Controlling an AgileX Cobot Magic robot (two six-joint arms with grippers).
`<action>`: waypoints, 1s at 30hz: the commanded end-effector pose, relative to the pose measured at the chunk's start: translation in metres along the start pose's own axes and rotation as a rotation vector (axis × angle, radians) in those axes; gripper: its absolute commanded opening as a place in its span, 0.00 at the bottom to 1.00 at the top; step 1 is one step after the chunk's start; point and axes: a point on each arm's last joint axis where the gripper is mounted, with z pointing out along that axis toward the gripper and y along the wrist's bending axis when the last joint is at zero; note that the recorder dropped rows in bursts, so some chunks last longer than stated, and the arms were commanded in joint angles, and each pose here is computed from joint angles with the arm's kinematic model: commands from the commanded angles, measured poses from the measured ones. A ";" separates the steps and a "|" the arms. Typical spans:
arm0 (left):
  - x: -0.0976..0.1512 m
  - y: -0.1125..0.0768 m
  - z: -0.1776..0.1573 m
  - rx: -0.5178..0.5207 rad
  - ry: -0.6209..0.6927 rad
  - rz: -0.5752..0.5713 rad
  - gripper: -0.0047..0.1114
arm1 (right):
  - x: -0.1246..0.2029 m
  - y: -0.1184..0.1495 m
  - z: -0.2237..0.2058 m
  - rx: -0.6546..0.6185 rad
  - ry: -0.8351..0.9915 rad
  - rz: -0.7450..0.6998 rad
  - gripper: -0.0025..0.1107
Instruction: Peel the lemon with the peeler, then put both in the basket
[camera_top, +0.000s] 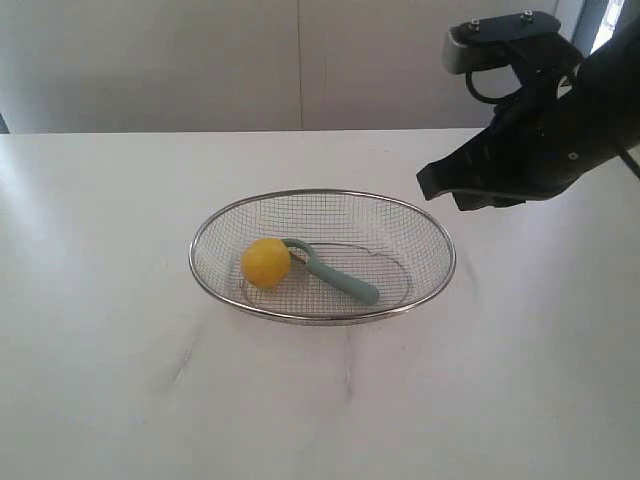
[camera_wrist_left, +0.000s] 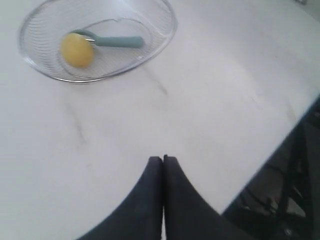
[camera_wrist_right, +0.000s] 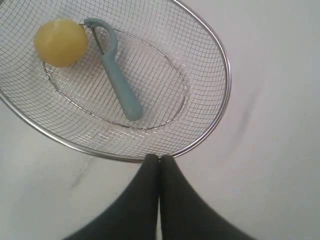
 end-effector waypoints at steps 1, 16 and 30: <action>0.019 0.009 0.003 -0.158 -0.104 -0.093 0.04 | 0.000 0.000 -0.002 0.001 -0.014 0.001 0.02; 0.092 0.019 0.032 -0.351 -0.221 -0.190 0.04 | 0.000 0.000 -0.002 0.001 -0.014 0.001 0.02; 0.129 0.043 0.063 -0.483 -0.431 -0.198 0.04 | 0.000 0.000 -0.002 -0.001 -0.015 0.005 0.02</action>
